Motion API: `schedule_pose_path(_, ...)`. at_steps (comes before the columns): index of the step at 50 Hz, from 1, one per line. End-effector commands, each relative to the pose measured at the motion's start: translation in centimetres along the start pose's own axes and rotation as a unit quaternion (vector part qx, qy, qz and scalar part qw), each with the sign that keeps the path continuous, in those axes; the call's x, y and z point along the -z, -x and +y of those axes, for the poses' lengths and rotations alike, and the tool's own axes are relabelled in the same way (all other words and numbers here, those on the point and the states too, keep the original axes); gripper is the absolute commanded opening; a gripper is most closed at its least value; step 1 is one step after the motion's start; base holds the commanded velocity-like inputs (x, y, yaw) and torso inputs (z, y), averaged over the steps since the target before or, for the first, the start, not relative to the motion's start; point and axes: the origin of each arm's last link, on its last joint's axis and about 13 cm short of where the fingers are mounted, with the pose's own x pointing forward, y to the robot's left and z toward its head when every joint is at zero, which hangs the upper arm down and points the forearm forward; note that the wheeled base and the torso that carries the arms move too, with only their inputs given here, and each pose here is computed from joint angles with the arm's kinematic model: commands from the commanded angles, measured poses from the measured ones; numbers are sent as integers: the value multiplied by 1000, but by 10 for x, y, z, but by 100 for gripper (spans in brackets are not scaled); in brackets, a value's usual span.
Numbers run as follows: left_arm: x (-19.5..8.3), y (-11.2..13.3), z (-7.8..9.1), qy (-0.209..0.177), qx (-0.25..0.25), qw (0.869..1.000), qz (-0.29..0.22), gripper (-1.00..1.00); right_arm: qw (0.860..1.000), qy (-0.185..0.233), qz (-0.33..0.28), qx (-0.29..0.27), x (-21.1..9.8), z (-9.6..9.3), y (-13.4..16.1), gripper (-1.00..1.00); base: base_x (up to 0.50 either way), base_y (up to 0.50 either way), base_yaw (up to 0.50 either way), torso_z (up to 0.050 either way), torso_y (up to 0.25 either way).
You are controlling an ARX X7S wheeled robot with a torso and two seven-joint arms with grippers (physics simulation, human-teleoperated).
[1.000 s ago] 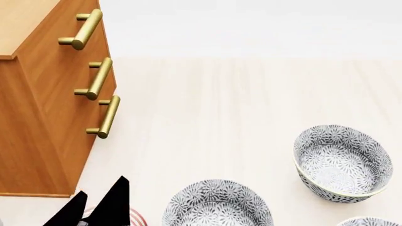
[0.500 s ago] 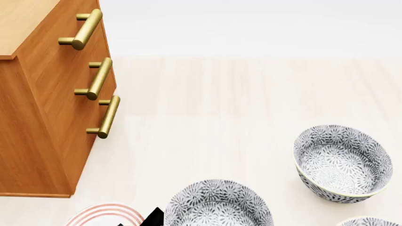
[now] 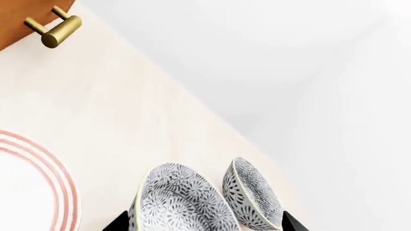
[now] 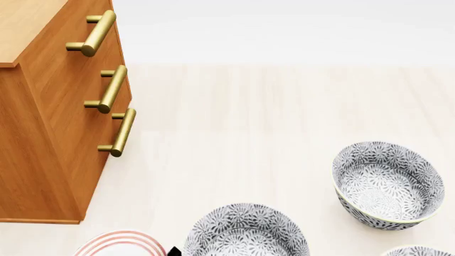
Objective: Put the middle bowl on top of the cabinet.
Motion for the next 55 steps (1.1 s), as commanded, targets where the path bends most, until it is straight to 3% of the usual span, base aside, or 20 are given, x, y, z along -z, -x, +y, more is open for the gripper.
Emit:
schedule_pose_path(1,5,-7,9,-22,-33,999,-9,100,1000,0,-2,0,-1,0,0,100,0,0,0,0,0)
schedule_pose_path(9,12,-12,12,-40,-38,998,4,100,1000,0,-4,1,-2,-2,1,100,0,0,0,0,0)
schedule_pose_path(32,16,-21,5,-42,-24,998,29,100,1000,-1,-6,0,-4,-3,3,100,0,0,0,0,0)
schedule_pose_path(44,21,-33,13,-43,-48,997,30,100,1000,0,-5,-2,-2,-2,2,100,0,0,0,0,0)
schedule_pose_path(55,20,-38,7,-53,-59,996,41,100,1000,1,-6,-2,-3,-1,2,100,0,0,0,0,0)
